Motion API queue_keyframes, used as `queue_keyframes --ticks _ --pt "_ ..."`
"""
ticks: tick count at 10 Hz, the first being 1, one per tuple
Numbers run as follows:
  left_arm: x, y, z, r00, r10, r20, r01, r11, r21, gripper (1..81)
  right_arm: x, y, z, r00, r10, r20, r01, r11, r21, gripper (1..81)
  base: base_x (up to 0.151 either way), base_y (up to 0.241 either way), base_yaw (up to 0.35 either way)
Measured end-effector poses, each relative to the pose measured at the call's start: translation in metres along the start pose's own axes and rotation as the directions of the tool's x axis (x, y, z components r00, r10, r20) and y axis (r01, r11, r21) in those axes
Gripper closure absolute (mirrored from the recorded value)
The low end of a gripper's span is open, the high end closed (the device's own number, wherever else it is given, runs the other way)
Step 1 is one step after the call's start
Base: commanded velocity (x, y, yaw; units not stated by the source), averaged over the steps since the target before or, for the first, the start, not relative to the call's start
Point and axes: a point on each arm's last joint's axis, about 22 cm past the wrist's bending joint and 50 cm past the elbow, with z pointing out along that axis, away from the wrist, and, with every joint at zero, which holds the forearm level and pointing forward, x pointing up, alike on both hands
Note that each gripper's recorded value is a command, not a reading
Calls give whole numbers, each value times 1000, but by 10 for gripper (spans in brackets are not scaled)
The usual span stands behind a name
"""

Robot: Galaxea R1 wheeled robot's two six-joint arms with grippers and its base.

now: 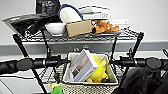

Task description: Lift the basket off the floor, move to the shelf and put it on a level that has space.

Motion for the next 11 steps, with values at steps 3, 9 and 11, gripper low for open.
queue_keyframes --ticks 3,9,11 --pt "10 -14 4 1000 -15 -2 15 999 29 811 6 10 7 1000 9 15 -8 1000 -28 811 0 0 0" --pt "85 -87 34 995 9 -99 6 988 153 811 71 57 45 996 -54 -72 45 992 -119 811 0 0 0" --pt "109 -105 53 992 35 -123 -12 983 186 811 93 70 61 992 -72 -104 57 988 -146 811 0 0 0"
